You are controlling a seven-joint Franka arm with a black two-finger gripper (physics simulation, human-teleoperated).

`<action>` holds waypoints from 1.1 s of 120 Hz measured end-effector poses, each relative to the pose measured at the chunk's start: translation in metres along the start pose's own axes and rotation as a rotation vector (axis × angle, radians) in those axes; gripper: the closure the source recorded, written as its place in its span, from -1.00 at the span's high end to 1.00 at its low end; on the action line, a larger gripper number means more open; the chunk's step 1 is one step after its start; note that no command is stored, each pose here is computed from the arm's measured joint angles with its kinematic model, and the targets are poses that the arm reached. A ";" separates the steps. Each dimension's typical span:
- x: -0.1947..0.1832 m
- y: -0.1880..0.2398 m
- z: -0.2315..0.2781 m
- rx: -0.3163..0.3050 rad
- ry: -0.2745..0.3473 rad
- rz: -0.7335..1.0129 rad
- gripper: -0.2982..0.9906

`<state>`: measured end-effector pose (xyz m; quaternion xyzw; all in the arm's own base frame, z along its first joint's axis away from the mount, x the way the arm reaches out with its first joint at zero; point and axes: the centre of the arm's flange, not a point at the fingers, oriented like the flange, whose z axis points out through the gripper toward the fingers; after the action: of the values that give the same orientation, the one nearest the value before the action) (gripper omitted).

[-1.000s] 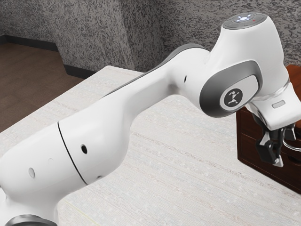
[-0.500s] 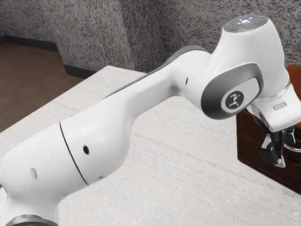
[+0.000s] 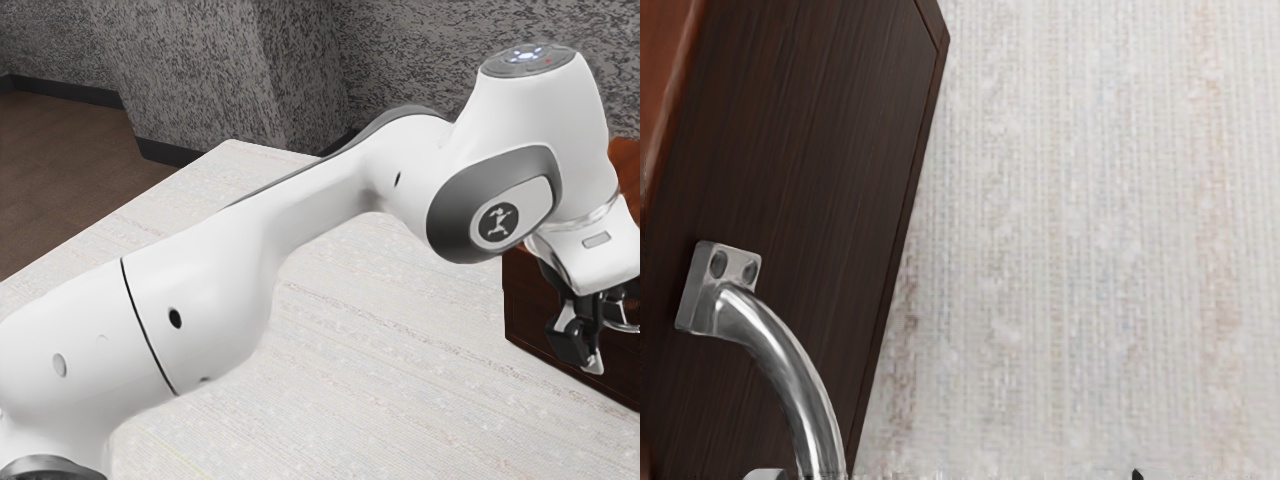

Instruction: Pull the drawer handle with one arm to open the drawer

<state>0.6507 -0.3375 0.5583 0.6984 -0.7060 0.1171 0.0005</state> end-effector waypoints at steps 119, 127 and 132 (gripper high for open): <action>0.005 0.046 -0.012 -0.061 -0.042 0.033 0.11; 0.005 0.050 -0.012 -0.065 -0.045 0.034 0.11; 0.004 0.052 -0.012 -0.068 -0.048 0.035 0.11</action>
<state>0.5972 -0.3399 0.5623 0.6882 -0.7215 0.0760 0.0054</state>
